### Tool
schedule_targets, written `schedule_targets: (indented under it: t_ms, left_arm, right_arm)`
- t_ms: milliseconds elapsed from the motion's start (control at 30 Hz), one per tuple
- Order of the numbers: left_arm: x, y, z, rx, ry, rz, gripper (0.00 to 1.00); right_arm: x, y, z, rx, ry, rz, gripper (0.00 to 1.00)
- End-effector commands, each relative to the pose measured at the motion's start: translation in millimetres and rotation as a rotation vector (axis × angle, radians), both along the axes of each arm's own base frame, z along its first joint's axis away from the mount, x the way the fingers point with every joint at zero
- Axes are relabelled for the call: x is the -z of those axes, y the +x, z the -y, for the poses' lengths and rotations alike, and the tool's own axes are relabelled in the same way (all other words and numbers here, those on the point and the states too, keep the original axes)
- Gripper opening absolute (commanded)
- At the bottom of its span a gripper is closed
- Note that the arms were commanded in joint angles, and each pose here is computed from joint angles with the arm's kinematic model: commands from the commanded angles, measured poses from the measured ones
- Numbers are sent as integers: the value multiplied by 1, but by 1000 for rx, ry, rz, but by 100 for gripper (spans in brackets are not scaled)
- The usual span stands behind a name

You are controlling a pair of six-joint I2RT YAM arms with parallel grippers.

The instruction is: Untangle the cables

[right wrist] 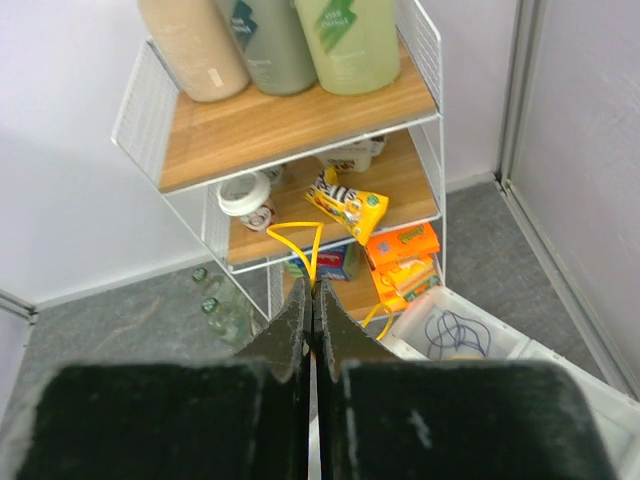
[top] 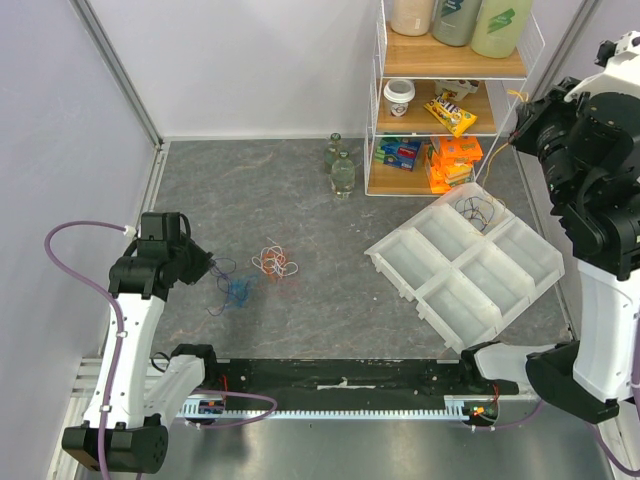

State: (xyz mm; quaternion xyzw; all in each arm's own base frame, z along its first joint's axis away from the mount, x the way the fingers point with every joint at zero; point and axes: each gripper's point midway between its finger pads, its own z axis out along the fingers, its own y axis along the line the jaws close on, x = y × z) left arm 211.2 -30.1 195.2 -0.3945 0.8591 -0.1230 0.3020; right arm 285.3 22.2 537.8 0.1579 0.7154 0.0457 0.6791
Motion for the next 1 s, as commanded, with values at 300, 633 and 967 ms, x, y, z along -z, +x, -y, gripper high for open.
schedule_targets:
  t_ms: [300, 633, 967]
  left_arm:
    - [-9, 10, 2, -13, -17, 48, 2]
    - [-1, 11, 5, -1, -27, 33, 2]
    - [-6, 13, 3, 8, -9, 45, 2]
  right_arm:
    - [-97, -14, -4, -50, 83, 307, 0]
    - [-4, 19, -6, 5, 26, 77, 0]
    - [-26, 27, -17, -40, 56, 132, 0]
